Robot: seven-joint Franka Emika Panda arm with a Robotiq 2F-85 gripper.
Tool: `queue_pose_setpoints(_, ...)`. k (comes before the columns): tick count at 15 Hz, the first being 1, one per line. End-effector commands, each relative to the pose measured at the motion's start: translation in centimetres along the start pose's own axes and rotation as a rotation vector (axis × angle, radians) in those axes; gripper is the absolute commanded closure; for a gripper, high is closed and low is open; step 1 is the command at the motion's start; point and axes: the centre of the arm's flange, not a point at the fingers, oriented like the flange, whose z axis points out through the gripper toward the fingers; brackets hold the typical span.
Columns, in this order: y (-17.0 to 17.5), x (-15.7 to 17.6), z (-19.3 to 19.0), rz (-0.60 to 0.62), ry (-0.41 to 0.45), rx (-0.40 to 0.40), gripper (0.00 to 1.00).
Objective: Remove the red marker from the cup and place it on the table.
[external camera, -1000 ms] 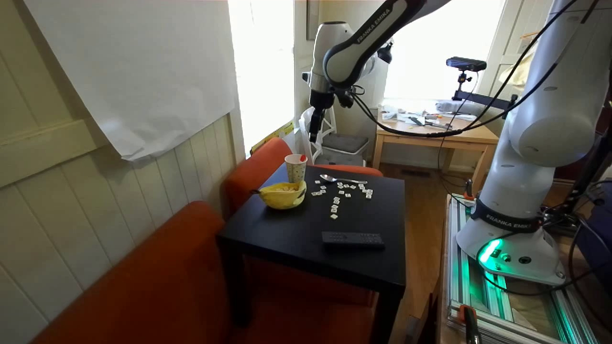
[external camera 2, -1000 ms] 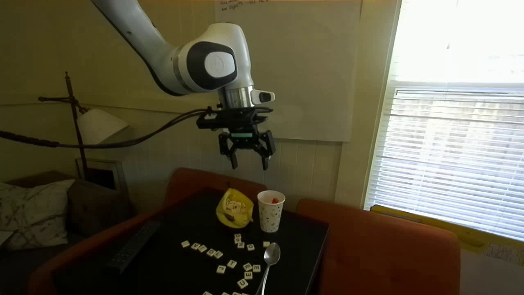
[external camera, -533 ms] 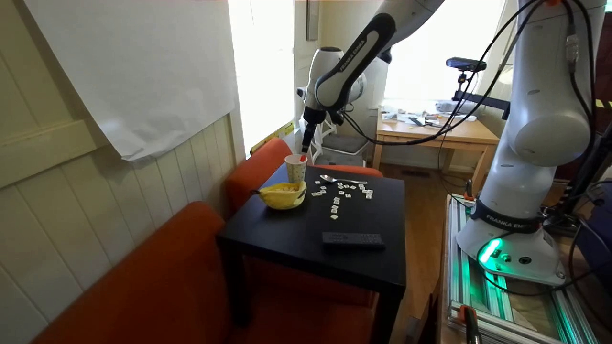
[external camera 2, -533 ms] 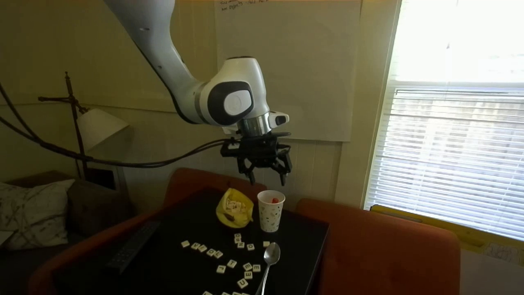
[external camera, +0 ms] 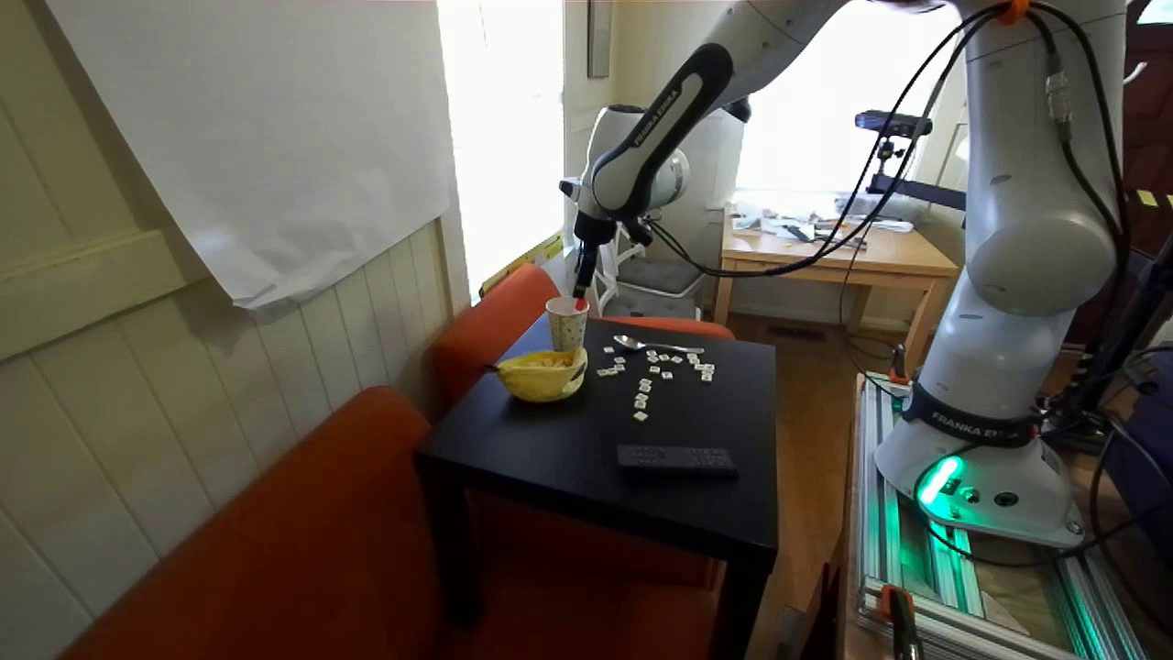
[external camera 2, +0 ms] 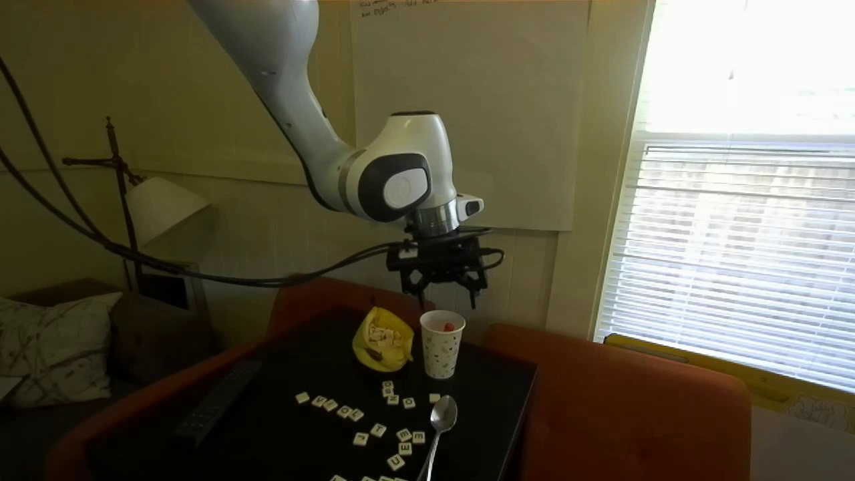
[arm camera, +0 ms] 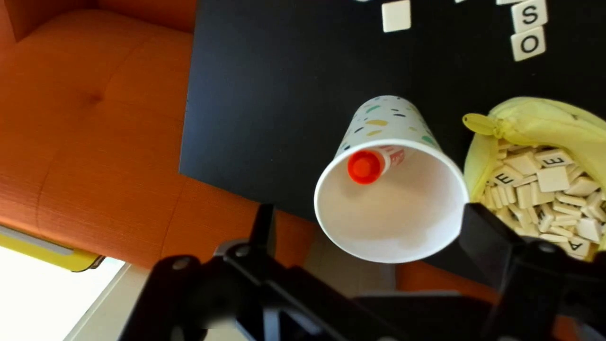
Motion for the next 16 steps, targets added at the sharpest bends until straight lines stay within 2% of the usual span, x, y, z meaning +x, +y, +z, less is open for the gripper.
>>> queue_pose_setpoints(1, 2.0, 0.2, 0.6, -0.074, 0.009, 0.012, 0.0)
queue_pose_setpoints(4, 2.3, 0.1, 1.1, -0.118, 0.001, 0.028, 0.0)
queue_pose_setpoints(5, 2.4, 0.0, 1.2, -0.131, -0.003, 0.037, 0.03)
queue_pose_setpoints(6, 2.3, 0.0, 1.3, -0.144, -0.007, 0.044, 0.11)
queue_pose_setpoints(7, 2.3, 0.0, 1.4, -0.154, -0.012, 0.049, 0.1)
queue_pose_setpoints(8, 2.3, 0.0, 1.5, -0.165, -0.016, 0.054, 0.16)
queue_pose_setpoints(10, 2.3, -0.1, 1.7, -0.18, -0.021, 0.064, 0.2)
queue_pose_setpoints(11, 2.3, -0.1, 1.8, -0.188, -0.026, 0.07, 0.27)
queue_pose_setpoints(12, 2.3, 0.0, 1.9, -0.195, -0.03, 0.077, 0.24)
queue_pose_setpoints(16, 2.1, 0.1, 2.4, -0.217, -0.033, 0.11, 0.31)
